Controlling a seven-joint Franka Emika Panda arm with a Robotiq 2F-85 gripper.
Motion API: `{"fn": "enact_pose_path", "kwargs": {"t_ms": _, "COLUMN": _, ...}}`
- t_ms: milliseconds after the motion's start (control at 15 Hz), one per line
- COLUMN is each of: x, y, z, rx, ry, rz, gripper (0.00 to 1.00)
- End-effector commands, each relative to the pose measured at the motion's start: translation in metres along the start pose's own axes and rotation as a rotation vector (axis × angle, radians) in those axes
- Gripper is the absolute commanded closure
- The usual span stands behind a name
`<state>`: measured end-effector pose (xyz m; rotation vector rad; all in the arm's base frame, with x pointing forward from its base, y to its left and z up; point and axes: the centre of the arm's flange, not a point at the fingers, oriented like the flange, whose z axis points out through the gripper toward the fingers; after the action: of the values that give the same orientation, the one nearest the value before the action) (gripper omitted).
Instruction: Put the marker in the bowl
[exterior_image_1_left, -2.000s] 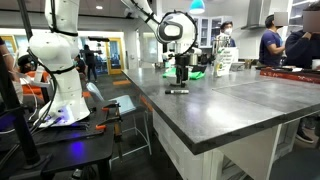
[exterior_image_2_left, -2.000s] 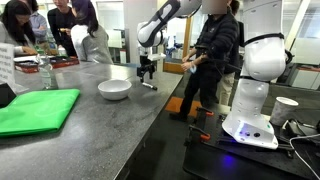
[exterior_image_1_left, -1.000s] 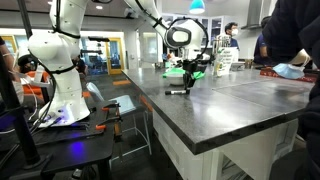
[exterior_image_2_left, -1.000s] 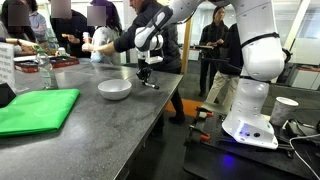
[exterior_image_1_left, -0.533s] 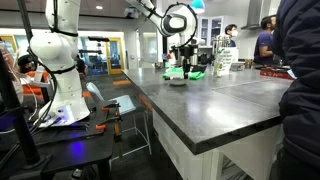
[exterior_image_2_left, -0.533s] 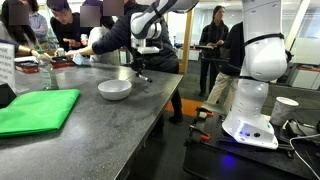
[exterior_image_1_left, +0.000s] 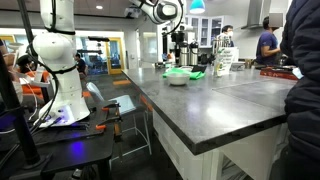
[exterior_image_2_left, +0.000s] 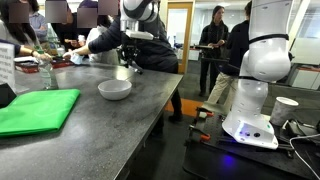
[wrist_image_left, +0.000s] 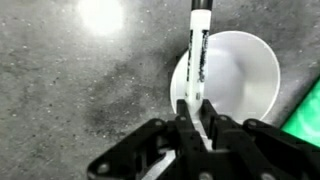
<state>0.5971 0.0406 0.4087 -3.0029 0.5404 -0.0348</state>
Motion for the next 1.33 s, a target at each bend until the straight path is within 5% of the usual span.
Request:
{"fn": "enact_pose_path", "kwargs": {"t_ms": 0, "x": 0.016, "y": -0.027, "z": 0.010, "rx": -0.022, "ry": -0.047, "rz": -0.034, "gripper": 0.95}}
{"fn": "enact_pose_path", "kwargs": {"t_ms": 800, "x": 0.059, "y": -0.090, "z": 0.059, "rx": -0.085, "ry": 0.008, "rz": -0.156, "gripper": 0.95}}
{"fn": "enact_pose_path", "kwargs": {"t_ms": 867, "x": 0.060, "y": -0.092, "z": 0.058, "rx": -0.090, "ry": 0.017, "rz": -0.161, "gripper": 0.59}}
{"fn": "enact_pose_path", "kwargs": {"t_ms": 1267, "x": 0.051, "y": -0.082, "z": 0.041, "rx": -0.082, "ry": 0.004, "rz": -0.174, "gripper": 0.20}}
